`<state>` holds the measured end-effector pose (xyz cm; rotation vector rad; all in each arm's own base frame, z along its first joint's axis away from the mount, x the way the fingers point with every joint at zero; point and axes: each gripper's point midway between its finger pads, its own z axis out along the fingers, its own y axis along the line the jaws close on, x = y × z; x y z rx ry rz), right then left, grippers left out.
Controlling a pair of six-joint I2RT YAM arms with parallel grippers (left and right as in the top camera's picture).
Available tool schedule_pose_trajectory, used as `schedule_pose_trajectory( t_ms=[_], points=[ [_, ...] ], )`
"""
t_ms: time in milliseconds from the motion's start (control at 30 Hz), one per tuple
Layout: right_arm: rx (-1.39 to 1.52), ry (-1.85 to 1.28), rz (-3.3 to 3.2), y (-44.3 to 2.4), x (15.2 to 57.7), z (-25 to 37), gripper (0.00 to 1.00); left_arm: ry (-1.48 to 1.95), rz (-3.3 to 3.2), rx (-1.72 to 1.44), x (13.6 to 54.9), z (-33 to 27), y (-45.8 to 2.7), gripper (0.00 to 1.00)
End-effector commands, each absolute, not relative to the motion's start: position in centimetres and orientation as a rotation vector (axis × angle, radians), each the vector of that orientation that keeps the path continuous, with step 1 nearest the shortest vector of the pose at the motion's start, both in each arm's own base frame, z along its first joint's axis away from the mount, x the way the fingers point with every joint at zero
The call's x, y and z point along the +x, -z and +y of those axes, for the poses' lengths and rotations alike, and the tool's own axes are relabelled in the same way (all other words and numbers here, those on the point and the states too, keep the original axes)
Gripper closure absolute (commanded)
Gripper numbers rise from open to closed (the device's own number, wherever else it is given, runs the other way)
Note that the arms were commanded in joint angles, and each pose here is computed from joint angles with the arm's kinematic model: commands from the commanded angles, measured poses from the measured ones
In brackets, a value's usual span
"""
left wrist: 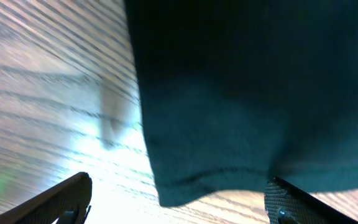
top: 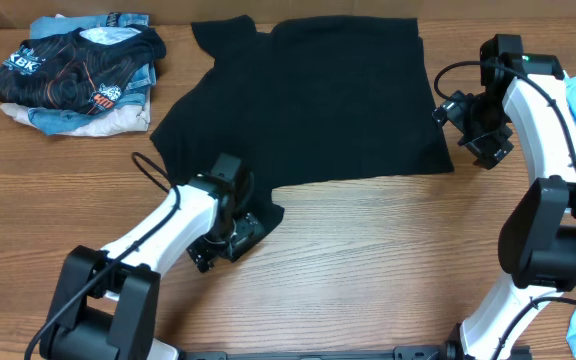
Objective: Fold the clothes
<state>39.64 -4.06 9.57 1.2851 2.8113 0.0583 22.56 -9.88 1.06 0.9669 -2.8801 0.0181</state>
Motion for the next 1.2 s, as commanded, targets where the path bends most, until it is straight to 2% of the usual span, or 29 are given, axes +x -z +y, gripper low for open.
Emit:
schedule_pose_trajectory(
  t_ms=[0,667,733,833,900,1033,1167],
  points=[
    [1.299,-0.054,2.818,-9.2,39.5,-4.1,0.0,0.003,-2.879,0.951,22.6,-8.8,-0.6,0.12],
    [1.299,-0.054,2.816,-9.2,39.5,-4.1,0.0,0.032,-2.806,0.883,21.9,-8.9,2.2,0.2],
    [1.299,-0.054,2.816,-9.2,39.5,-4.1,0.01,0.042,-2.797,0.875,21.7,-8.8,2.5,0.28],
    [1.298,-0.056,2.813,-9.2,39.7,-4.2,0.2,0.048,-2.792,0.868,21.6,-8.8,2.7,0.54],
    [1.297,-0.057,2.811,-9.0,39.8,-4.2,0.29,0.047,-2.795,0.857,21.6,-8.8,2.7,0.64],
    [1.302,-0.053,2.821,-8.1,39.9,-4.2,0.32,0.048,-2.794,0.852,21.6,-8.8,2.7,0.71],
    [1.327,-0.056,2.847,-6.4,39.8,-4.0,0.32,0.045,-2.793,0.841,21.5,-8.8,2.6,0.71]
  ],
)
